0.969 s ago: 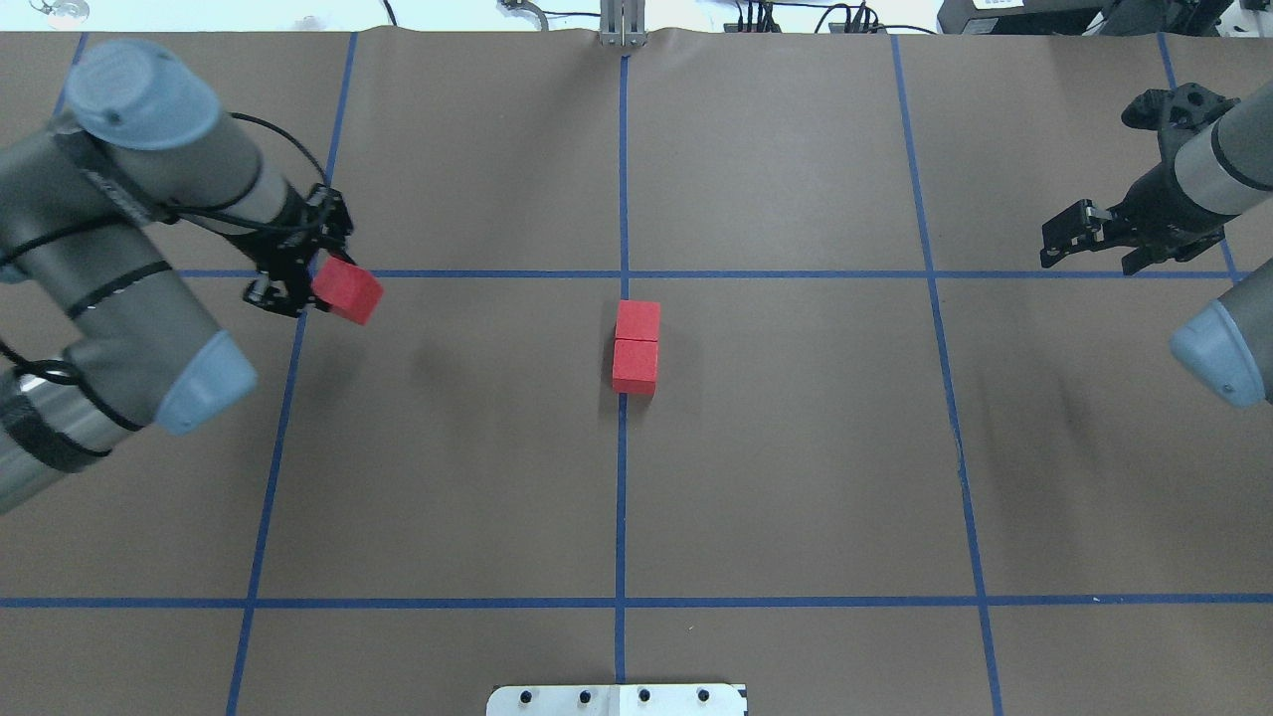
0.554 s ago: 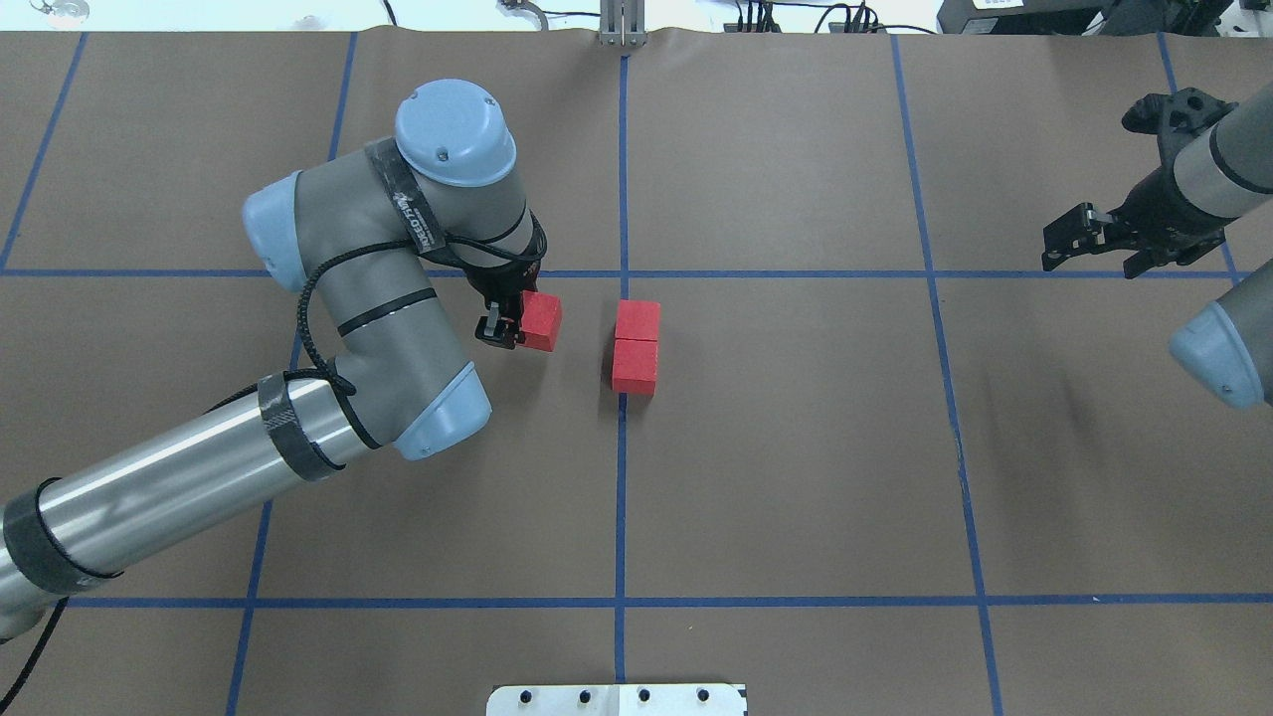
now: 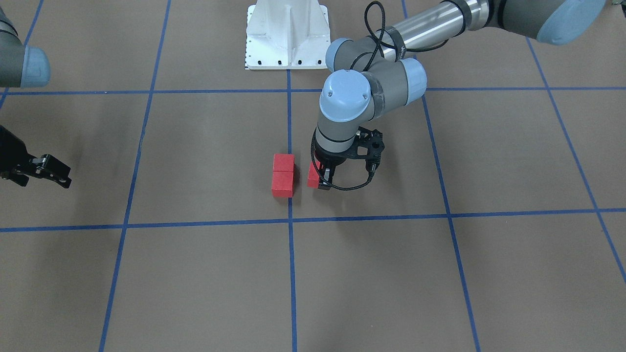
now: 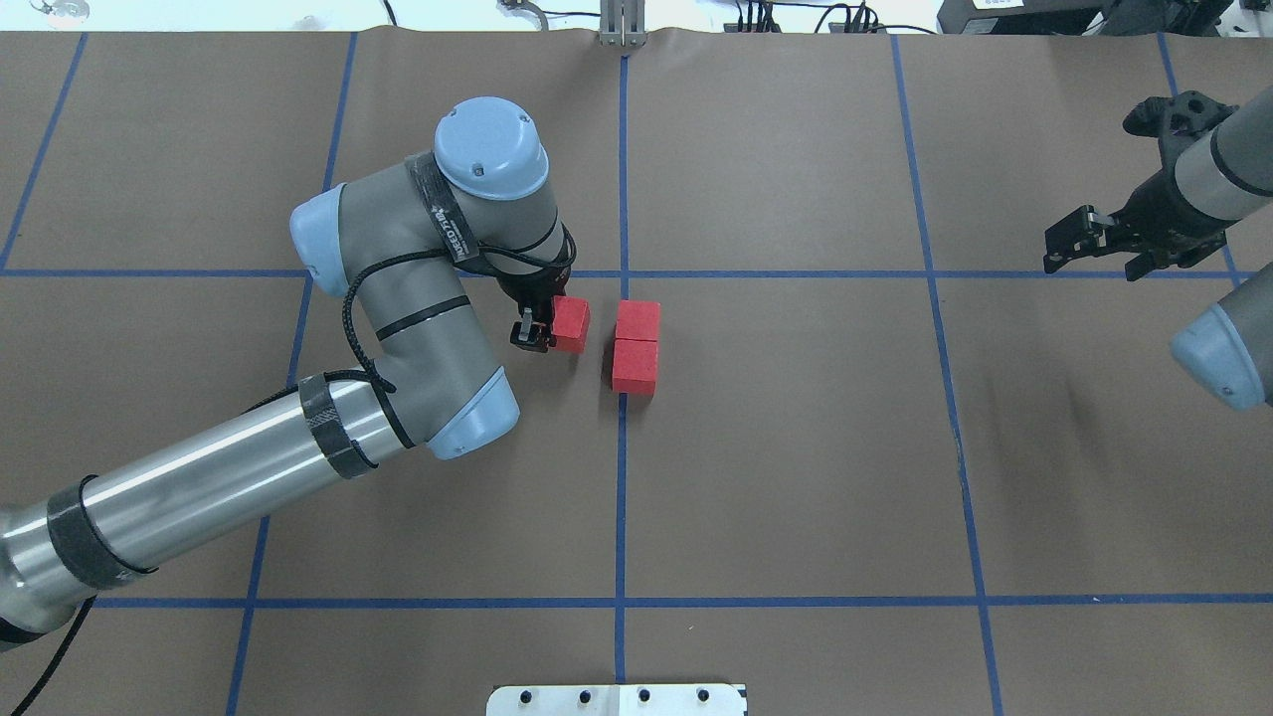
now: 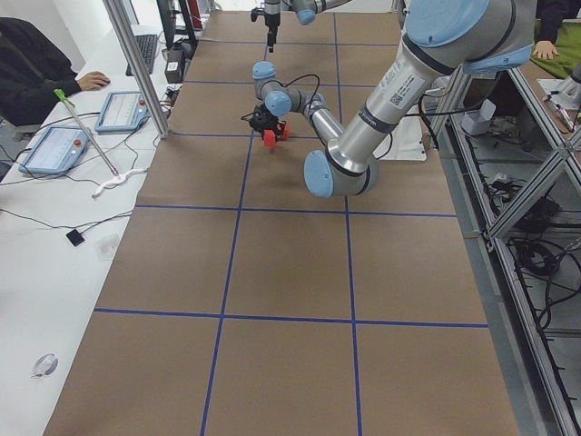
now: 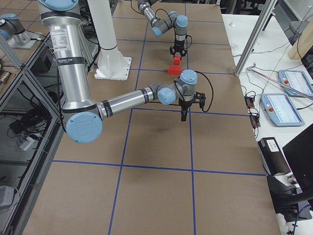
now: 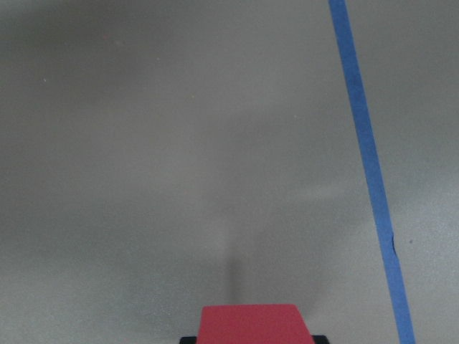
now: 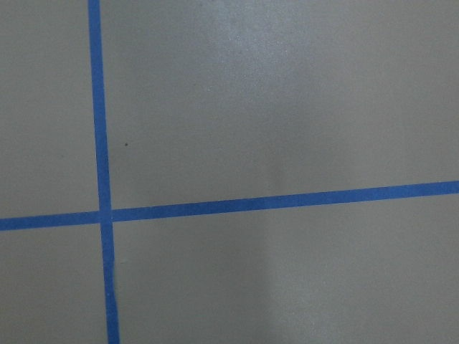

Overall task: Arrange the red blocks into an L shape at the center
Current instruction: 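Carry the cube with the left gripper beside the far end of the pair, then lower the cube against the pair's far cube and open the left gripper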

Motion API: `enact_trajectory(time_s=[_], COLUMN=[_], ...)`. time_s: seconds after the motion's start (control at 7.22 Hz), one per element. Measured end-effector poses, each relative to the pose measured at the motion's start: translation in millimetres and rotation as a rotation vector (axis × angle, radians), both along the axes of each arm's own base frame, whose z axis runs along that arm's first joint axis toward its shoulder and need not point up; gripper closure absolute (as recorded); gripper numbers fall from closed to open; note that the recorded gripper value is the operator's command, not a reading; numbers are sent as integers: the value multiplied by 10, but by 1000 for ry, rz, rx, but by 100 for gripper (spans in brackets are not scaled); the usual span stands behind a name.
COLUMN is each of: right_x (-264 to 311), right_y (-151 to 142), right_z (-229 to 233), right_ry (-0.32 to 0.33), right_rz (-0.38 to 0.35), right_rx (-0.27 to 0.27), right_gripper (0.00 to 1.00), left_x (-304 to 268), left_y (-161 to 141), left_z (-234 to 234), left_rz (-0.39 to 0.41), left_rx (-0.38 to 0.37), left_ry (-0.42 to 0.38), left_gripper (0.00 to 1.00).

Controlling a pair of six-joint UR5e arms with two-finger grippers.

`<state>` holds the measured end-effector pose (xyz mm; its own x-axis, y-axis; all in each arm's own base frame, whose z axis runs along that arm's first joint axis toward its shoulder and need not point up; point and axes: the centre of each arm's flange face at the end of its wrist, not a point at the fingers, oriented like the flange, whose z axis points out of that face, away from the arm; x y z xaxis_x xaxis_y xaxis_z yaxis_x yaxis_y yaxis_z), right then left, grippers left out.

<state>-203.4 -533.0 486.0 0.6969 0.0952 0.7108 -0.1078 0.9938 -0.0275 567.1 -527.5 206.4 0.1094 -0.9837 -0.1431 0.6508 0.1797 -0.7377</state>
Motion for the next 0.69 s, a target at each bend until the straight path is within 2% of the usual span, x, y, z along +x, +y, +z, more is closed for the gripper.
enact_trajectory(time_s=[0.69], right_x=[-4], right_y=[0], right_z=[8], right_ry=[1], right_rz=[-1], right_rx=[-1], right_gripper=[0], left_x=[195], left_y=[-207], left_z=[-52], left_rz=[-62], left_rx=[-62], left_ry=[3], left_gripper=[100])
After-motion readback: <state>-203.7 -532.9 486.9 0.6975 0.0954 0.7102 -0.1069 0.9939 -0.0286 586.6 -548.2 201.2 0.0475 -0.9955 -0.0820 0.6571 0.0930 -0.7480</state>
